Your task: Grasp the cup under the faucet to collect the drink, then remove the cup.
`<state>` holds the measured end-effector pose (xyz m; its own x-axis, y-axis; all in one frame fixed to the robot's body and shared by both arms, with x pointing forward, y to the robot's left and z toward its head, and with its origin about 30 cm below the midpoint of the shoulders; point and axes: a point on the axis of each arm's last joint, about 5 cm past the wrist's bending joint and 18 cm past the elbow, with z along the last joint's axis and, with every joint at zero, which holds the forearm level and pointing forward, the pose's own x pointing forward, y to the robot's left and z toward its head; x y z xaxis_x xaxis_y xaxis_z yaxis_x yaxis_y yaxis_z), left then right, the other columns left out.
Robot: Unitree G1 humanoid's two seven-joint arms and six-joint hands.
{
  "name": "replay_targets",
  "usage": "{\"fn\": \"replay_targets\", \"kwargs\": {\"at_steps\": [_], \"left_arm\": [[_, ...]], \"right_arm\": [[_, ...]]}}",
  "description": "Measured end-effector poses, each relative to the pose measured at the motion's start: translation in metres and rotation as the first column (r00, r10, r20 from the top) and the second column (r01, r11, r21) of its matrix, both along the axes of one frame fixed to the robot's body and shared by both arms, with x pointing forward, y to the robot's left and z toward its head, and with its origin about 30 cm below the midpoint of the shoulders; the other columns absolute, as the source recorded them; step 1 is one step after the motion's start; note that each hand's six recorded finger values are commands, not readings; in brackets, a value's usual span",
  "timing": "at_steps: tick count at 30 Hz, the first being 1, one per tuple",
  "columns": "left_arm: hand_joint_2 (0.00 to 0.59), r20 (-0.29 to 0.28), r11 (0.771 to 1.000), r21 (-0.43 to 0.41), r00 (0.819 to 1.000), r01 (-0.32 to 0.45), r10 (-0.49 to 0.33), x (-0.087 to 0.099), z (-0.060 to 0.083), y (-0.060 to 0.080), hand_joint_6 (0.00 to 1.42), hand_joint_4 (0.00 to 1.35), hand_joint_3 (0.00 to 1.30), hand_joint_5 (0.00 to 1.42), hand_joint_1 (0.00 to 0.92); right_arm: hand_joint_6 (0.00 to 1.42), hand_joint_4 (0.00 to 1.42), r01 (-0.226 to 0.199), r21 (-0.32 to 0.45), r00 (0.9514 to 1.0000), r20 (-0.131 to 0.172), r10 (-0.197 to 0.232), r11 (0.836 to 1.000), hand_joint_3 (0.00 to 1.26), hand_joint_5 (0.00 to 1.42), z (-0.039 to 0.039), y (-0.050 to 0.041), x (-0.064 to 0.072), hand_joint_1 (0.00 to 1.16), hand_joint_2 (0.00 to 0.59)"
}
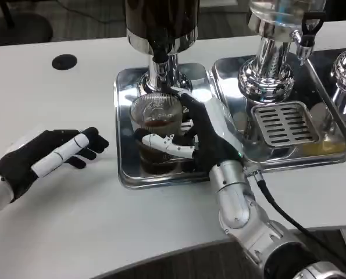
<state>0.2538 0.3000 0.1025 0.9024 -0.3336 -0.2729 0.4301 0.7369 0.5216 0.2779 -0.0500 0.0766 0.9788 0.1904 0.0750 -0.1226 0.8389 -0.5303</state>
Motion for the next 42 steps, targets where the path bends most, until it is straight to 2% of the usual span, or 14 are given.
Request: {"fn": "replay_targets", "kwargs": {"at_steps": [2,5,12,16,22,27,28,33,34,40,41,42], "left_arm": [[0.169,0.000,1.000,0.000,1.000,0.000,0.000,0.000,0.000,0.000,0.40,0.33,0.43,0.32,0.000],[0.167,0.000,1.000,0.000,1.000,-0.001,0.001,0.000,0.000,0.000,0.40,0.33,0.43,0.33,0.000],[0.167,-0.001,1.000,0.000,1.000,-0.003,0.003,0.000,0.000,0.001,0.40,0.33,0.41,0.33,0.000],[0.169,0.000,1.000,0.000,1.000,-0.004,0.004,0.000,0.000,0.001,0.40,0.33,0.40,0.33,0.000],[0.173,0.000,1.000,0.000,1.000,-0.005,0.005,0.000,0.000,0.001,0.40,0.34,0.39,0.33,0.000],[0.174,0.001,1.000,0.001,1.000,-0.004,0.004,0.000,0.000,0.001,0.40,0.34,0.39,0.33,0.000],[0.174,0.001,1.000,0.001,1.000,-0.004,0.004,0.000,0.000,0.001,0.40,0.34,0.39,0.33,0.000],[0.174,0.000,1.000,-0.001,1.000,-0.003,0.003,0.001,0.000,-0.001,0.40,0.34,0.39,0.33,0.000],[0.174,0.001,1.000,-0.003,1.000,-0.002,0.002,0.002,-0.001,-0.003,0.40,0.34,0.39,0.33,0.000],[0.171,0.005,1.000,-0.002,1.000,0.011,-0.011,0.005,-0.001,-0.008,0.40,0.33,0.39,0.33,0.000],[0.171,0.006,1.000,-0.003,1.000,0.014,-0.014,0.006,-0.001,-0.009,0.40,0.33,0.39,0.33,0.000],[0.170,0.007,1.000,-0.005,1.000,0.015,-0.015,0.006,-0.002,-0.011,0.40,0.33,0.39,0.33,0.000]], "right_arm": [[1.03,0.43,0.008,-0.012,0.9999,0.015,-0.008,1.000,0.36,0.63,-0.0009,0.0006,-0.001,0.73,0.162],[1.08,0.47,0.046,-0.017,0.9982,0.040,-0.046,0.999,0.39,0.69,-0.0041,0.0010,-0.004,0.73,0.161],[1.15,0.55,0.094,-0.012,0.9933,0.069,-0.093,0.996,0.43,0.76,-0.0078,0.0019,-0.007,0.73,0.161],[1.17,0.56,0.107,-0.006,0.9907,0.086,-0.106,0.994,0.44,0.78,-0.0090,0.0030,-0.009,0.73,0.161],[1.18,0.58,0.117,0.004,0.9889,0.091,-0.117,0.993,0.45,0.79,-0.0110,0.0031,-0.012,0.73,0.161],[1.18,0.58,0.129,0.024,0.9853,0.110,-0.131,0.991,0.45,0.80,-0.0119,0.0002,-0.015,0.72,0.172],[1.18,0.58,0.136,0.031,0.9825,0.124,-0.139,0.990,0.45,0.80,-0.0108,-0.0023,-0.015,0.72,0.175],[1.18,0.60,0.166,0.045,0.9744,0.147,-0.171,0.985,0.47,0.81,-0.0104,-0.0117,-0.016,0.73,0.173],[1.18,0.60,0.179,0.047,0.9703,0.157,-0.184,0.983,0.48,0.81,-0.0108,-0.0161,-0.018,0.73,0.178],[1.18,0.62,0.234,0.055,0.9535,0.182,-0.240,0.971,0.48,0.82,-0.0117,-0.0330,-0.025,0.73,0.182],[1.18,0.62,0.247,0.055,0.9502,0.182,-0.253,0.967,0.48,0.82,-0.0121,-0.0359,-0.027,0.73,0.182],[1.18,0.62,0.268,0.053,0.9442,0.184,-0.273,0.962,0.48,0.82,-0.0133,-0.0421,-0.030,0.73,0.182]]}}
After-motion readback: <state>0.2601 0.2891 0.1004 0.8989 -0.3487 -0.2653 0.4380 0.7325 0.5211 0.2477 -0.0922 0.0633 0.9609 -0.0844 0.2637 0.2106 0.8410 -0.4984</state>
